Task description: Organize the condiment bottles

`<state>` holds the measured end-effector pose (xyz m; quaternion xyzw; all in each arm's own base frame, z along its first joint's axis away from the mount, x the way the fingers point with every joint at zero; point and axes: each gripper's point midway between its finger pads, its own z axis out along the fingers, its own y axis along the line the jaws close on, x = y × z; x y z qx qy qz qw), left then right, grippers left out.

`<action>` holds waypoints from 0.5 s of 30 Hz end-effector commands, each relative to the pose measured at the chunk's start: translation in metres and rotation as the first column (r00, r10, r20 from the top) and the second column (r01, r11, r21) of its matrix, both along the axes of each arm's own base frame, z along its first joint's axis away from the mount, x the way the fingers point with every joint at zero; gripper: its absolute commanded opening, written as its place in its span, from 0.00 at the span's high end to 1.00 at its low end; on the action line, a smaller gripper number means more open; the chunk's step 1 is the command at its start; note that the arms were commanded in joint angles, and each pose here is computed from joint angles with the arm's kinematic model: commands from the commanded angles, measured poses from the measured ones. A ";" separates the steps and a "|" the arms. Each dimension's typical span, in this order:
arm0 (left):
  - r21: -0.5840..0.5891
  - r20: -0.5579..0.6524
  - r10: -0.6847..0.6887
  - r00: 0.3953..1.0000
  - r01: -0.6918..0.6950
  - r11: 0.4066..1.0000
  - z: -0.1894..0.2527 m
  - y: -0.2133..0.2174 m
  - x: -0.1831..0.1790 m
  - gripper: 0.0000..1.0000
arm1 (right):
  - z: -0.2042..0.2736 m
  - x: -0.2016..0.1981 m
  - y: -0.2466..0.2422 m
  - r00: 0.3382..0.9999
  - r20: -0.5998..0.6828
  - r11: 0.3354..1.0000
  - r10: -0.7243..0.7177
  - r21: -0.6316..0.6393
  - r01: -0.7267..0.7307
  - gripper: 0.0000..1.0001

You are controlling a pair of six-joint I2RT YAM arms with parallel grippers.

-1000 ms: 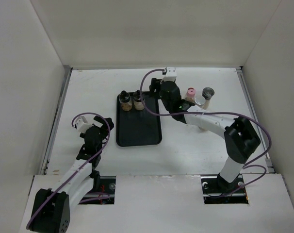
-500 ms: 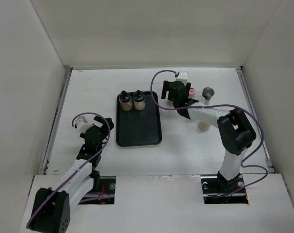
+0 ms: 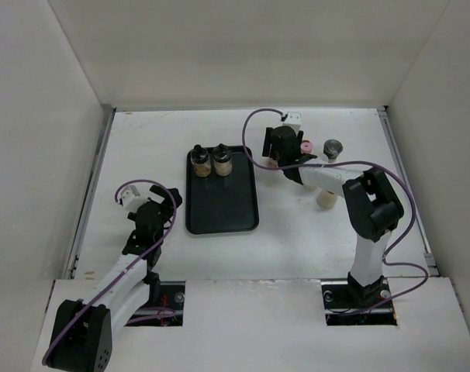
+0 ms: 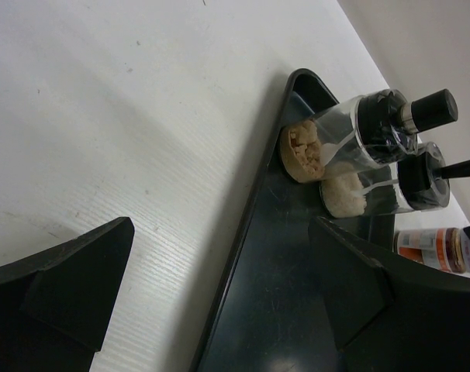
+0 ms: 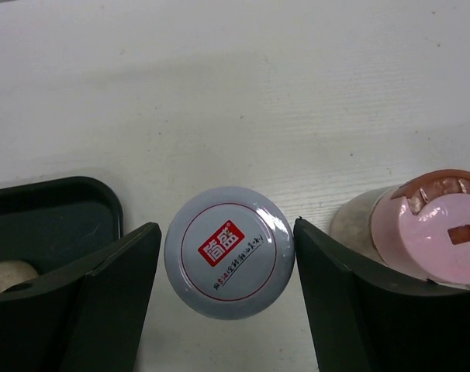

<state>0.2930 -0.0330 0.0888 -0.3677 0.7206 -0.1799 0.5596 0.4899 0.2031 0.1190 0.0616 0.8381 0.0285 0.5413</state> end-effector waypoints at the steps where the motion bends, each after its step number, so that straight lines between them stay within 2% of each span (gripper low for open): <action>1: -0.002 0.063 0.000 0.998 0.000 1.000 0.016 -0.001 0.005 0.00 | 0.013 0.012 0.007 1.000 0.028 1.000 0.008 0.010 -0.009 0.24; 3: 0.001 0.064 0.007 0.998 -0.007 1.000 0.015 0.001 0.005 0.00 | 0.011 0.012 0.007 1.000 0.020 1.000 0.011 0.000 -0.011 0.24; 7: -0.003 0.069 0.003 0.998 -0.003 1.000 0.017 0.001 0.004 0.00 | 0.012 0.012 0.006 1.000 0.017 1.000 0.008 -0.004 -0.008 0.34; 10: 0.000 0.067 0.010 0.998 -0.010 1.000 0.016 0.002 0.004 0.00 | 0.017 0.010 0.004 1.000 0.026 1.000 0.002 0.001 -0.002 0.50; 15: -0.002 0.072 0.006 0.997 -0.006 1.000 0.018 0.001 0.005 0.00 | 0.074 -0.001 0.007 0.986 0.167 0.996 0.017 0.083 -0.031 0.53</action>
